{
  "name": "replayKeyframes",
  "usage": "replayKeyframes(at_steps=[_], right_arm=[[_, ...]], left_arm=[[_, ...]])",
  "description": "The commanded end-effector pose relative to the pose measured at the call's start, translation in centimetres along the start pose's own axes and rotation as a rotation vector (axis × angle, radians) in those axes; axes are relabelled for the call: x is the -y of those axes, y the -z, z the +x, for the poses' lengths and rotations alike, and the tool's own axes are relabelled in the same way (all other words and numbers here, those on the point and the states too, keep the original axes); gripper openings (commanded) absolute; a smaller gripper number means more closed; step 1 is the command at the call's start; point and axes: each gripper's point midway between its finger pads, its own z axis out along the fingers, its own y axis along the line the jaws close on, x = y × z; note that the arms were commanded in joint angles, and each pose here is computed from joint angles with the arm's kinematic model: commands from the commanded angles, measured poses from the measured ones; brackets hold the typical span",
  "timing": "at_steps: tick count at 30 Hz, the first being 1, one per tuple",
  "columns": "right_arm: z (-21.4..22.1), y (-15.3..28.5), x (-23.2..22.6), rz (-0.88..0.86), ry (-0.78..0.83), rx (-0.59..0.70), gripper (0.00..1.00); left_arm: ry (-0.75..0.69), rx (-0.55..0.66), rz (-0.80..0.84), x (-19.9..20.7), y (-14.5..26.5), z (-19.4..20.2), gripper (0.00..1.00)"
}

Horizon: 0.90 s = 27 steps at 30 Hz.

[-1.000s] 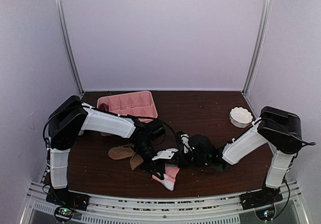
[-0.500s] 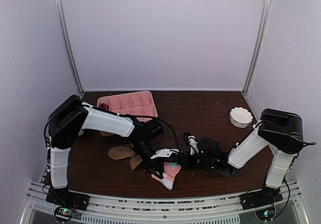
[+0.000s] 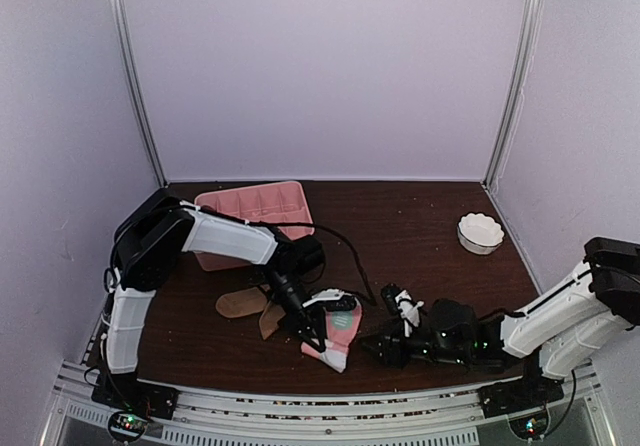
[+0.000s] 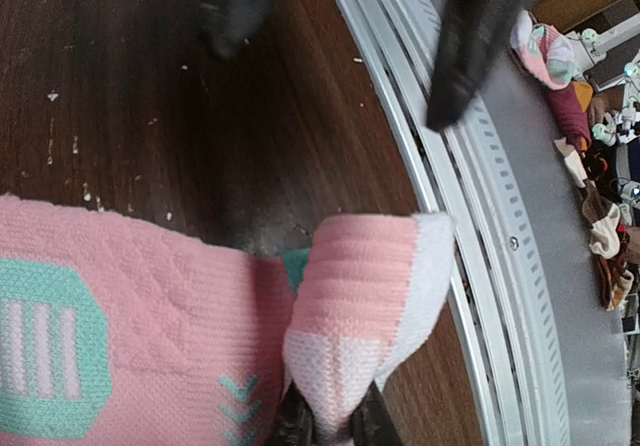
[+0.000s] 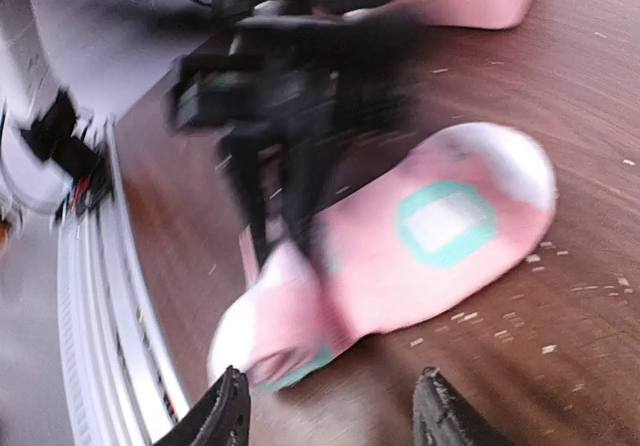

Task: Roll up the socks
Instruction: Pick up the sock from the center of the board.

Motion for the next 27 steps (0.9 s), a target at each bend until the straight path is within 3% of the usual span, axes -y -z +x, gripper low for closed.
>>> replayKeyframes(at_steps=[1, 11, 18, 27], right_arm=[[1.7, 0.2, -1.9, 0.028, 0.201, -0.081, 0.57], [1.8, -1.5, -6.0, 0.165, 0.575, -0.198, 0.58], [2.5, -3.1, -5.0, 0.243, 0.784, -0.297, 0.59], [2.7, -4.6, -3.8, 0.231, 0.855, -0.356, 0.52]], left_arm=[[0.095, -0.13, -0.01, -1.9, -1.0, 4.4, 0.01], [0.097, -0.153, 0.011, -2.5, -1.3, 5.0, 0.0], [0.092, -0.165, 0.06, -2.1, -1.4, 5.3, 0.0], [0.087, -0.178, 0.061, -2.2, -1.5, 5.5, 0.0]])
